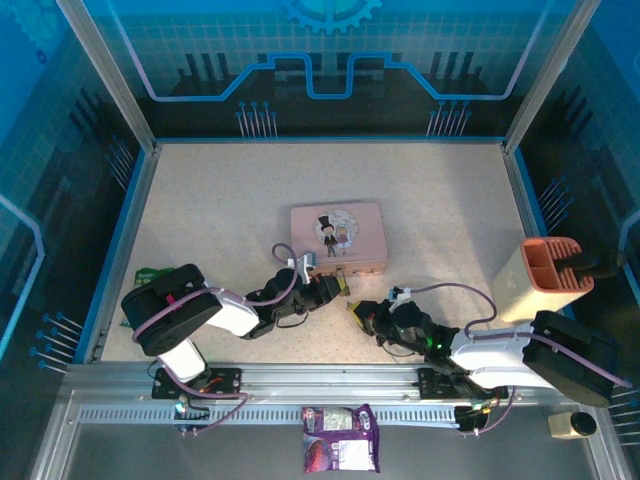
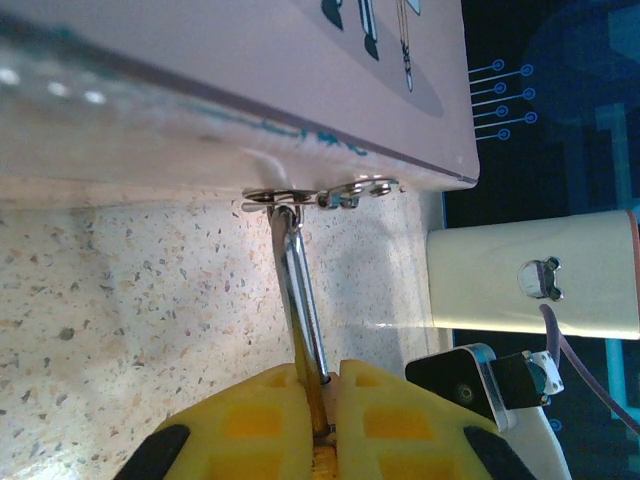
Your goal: Unlock the padlock with the key
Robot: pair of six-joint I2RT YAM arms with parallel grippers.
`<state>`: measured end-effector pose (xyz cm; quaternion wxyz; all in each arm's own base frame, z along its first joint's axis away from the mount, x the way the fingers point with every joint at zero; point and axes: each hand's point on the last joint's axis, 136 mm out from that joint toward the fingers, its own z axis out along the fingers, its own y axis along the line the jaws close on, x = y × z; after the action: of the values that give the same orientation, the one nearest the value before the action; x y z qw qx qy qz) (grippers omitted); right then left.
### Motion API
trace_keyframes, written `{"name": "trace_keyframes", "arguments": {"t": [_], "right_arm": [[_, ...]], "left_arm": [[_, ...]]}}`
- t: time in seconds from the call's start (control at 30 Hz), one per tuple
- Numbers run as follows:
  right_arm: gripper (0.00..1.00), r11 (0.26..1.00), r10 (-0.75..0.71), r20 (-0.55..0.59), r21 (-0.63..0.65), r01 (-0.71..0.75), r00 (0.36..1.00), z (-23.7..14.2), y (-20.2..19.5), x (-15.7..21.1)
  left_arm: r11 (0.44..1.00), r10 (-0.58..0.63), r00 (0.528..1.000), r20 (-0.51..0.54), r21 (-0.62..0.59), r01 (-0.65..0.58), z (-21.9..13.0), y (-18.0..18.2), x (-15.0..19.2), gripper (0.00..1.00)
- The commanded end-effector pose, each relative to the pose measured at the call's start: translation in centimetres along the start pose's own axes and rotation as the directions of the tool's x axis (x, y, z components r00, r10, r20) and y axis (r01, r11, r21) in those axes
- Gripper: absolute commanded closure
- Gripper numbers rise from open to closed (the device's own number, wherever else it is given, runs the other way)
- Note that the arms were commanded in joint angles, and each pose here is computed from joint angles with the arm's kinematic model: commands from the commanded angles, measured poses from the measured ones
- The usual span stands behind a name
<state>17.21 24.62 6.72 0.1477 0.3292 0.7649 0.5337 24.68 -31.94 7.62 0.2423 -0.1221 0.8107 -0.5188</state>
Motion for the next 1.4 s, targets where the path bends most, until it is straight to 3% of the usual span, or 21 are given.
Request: {"name": "trace_keyframes", "arguments": {"t": [0.0,0.3,1.37], "right_arm": [[1.0,0.999,0.012,0.026,-0.043,-0.011,1.0,0.3,1.2,-0.1],[1.0,0.996,0.029,0.023,-0.082,-0.027,0.999,0.7,1.8,0.0],[1.0,0.997,0.072,0.117,-0.014,-0.071,0.99,-1.1,0.4,-0.8]], "left_arm": [[0.981,-0.002,0.999,0.051,0.195,-0.008,-0.2,-6.2,-1.7,1.0],[0.982,-0.001,0.998,0.056,0.188,-0.01,-0.4,-6.0,-1.7,1.0],[0.977,-0.005,0.998,0.056,0.211,-0.007,0.3,-6.7,-1.3,1.0]]}}
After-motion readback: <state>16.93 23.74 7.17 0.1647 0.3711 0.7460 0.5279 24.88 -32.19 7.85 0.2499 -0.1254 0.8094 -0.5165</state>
